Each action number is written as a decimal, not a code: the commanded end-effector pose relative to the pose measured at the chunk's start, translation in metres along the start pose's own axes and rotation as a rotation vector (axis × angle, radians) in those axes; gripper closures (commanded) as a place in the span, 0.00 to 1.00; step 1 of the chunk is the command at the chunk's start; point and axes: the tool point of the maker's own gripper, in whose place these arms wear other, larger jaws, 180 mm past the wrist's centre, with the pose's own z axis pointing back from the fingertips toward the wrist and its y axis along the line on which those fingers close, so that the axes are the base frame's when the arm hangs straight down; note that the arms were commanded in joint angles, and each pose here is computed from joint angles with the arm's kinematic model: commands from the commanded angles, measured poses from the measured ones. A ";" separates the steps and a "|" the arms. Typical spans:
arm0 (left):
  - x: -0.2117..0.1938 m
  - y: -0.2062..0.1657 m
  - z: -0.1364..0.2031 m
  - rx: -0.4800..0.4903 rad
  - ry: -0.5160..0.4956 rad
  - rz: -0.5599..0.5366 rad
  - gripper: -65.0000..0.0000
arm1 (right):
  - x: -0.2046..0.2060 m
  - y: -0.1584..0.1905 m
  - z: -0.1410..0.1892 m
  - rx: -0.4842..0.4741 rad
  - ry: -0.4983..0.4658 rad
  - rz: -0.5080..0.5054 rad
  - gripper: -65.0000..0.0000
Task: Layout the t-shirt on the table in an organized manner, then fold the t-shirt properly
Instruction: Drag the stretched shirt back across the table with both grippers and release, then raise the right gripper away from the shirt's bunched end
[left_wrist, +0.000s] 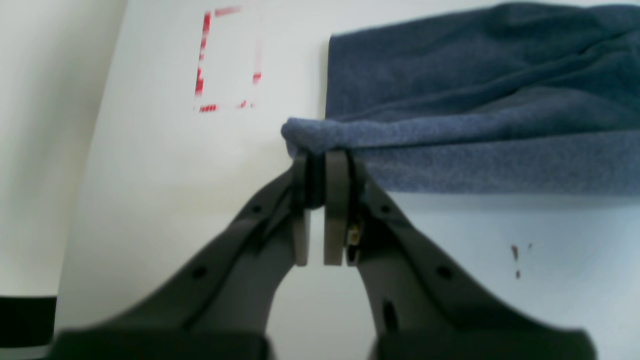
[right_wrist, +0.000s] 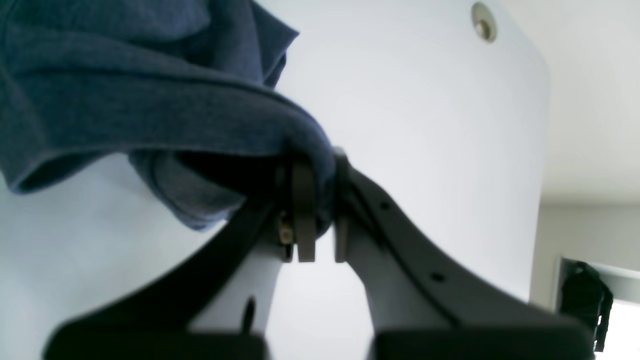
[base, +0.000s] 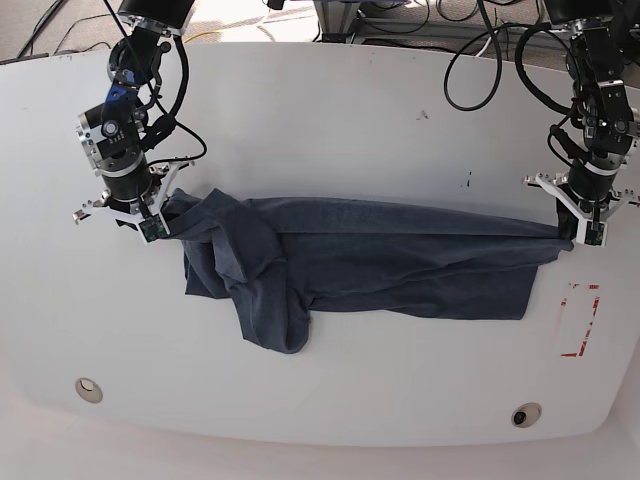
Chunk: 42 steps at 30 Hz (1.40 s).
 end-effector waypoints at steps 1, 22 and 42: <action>-0.001 0.006 0.007 0.016 -0.013 -0.015 1.00 | 0.001 -0.002 0.005 -0.014 -0.019 0.002 0.99; -0.072 -0.004 0.026 -0.054 0.234 -0.103 0.17 | -0.054 0.035 0.020 0.076 0.110 0.016 0.17; -0.004 0.069 0.025 0.121 0.052 -0.054 0.19 | 0.009 0.002 0.018 0.043 -0.107 -0.088 0.15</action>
